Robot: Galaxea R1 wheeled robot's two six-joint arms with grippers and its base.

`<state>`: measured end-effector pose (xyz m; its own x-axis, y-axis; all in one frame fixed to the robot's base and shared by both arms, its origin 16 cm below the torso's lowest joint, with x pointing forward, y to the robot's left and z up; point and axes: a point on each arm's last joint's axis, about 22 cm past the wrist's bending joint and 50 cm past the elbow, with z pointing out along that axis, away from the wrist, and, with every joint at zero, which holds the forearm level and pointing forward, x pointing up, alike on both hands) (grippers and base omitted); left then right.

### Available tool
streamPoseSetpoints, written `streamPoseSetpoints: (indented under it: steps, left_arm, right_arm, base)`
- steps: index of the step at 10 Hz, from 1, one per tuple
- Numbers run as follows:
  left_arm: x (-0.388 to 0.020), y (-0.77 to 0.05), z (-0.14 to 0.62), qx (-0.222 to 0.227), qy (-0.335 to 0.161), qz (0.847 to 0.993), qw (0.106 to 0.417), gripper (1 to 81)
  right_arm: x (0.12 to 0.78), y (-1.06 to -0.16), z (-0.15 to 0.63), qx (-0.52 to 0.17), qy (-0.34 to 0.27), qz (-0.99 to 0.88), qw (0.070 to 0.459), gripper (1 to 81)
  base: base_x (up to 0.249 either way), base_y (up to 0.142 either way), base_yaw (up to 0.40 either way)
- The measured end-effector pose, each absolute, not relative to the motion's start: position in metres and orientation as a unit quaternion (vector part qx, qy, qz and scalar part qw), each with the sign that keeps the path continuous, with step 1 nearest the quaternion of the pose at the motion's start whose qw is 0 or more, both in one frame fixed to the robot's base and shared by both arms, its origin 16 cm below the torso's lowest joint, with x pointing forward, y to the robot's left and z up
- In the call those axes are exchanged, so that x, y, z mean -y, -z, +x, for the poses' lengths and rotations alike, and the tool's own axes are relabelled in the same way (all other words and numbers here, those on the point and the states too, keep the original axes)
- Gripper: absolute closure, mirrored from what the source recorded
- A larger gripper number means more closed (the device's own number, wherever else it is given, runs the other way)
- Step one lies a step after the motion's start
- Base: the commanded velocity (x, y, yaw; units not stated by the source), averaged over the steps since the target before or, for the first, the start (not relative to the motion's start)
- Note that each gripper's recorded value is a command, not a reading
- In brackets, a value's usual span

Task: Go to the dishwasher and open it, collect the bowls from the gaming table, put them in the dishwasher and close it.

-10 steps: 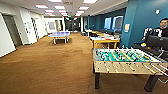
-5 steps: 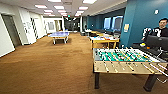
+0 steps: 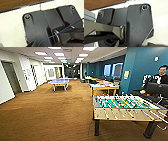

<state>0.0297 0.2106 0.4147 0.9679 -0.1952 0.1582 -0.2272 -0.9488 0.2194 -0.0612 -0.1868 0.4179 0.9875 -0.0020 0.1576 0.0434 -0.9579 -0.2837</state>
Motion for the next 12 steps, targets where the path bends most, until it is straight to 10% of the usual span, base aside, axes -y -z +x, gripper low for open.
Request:
streamPoseSetpoints:
  steps: [12]
  left_arm:
    - [-0.210,-0.415,0.028,0.107,-0.069,0.985,0.119,1.0]
  right_arm:
    - [0.186,-0.418,-0.064,0.011,0.078,-0.986,0.145,1.0]
  base:
    - [0.077,0.000,0.000]
